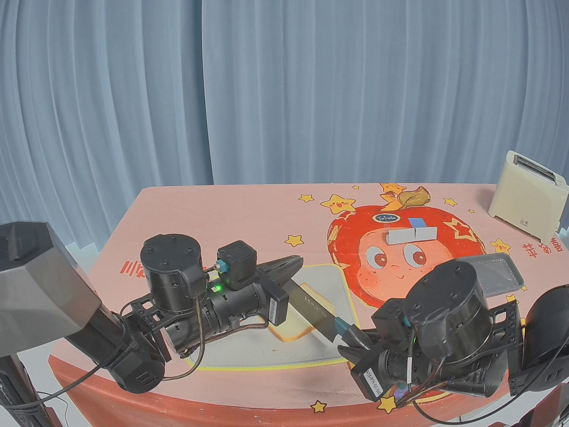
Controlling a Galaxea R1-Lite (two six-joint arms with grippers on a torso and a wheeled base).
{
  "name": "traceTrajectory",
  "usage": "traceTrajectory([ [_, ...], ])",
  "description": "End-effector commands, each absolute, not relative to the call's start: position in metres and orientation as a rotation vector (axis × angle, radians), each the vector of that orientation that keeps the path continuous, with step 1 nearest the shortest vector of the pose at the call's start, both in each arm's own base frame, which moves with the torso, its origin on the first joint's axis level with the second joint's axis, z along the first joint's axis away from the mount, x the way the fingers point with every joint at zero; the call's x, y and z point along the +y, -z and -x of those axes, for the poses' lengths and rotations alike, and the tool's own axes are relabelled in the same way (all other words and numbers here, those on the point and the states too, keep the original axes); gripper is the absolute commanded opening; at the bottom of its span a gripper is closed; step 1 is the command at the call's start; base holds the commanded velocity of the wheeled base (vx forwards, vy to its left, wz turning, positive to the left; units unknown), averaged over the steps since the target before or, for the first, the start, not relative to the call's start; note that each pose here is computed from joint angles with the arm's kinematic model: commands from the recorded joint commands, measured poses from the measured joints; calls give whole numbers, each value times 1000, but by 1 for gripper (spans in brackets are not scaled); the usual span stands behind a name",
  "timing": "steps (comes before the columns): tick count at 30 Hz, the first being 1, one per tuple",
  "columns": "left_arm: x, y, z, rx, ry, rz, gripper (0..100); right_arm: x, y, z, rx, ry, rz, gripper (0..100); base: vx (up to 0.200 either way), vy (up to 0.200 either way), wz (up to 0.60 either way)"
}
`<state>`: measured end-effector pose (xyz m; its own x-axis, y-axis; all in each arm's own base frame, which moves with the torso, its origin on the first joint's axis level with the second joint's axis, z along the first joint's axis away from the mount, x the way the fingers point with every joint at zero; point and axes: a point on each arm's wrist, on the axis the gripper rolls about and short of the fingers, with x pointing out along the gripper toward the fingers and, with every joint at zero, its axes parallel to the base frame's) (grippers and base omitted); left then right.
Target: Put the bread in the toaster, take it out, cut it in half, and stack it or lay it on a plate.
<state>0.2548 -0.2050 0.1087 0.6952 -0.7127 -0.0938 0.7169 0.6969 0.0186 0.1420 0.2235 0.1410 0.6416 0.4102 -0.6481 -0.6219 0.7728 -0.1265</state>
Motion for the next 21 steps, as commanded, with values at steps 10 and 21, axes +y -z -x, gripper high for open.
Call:
traceTrajectory([
  [10, -204, -110, -256, 76, 795, -53, 0, 227, -135, -143, 656, -599, 374, 0, 0, 0, 0],
  [21, -207, -96, -259, 118, 795, -65, 0, 227, -135, -143, 655, -600, 373, 0, 0, 0, 0],
])
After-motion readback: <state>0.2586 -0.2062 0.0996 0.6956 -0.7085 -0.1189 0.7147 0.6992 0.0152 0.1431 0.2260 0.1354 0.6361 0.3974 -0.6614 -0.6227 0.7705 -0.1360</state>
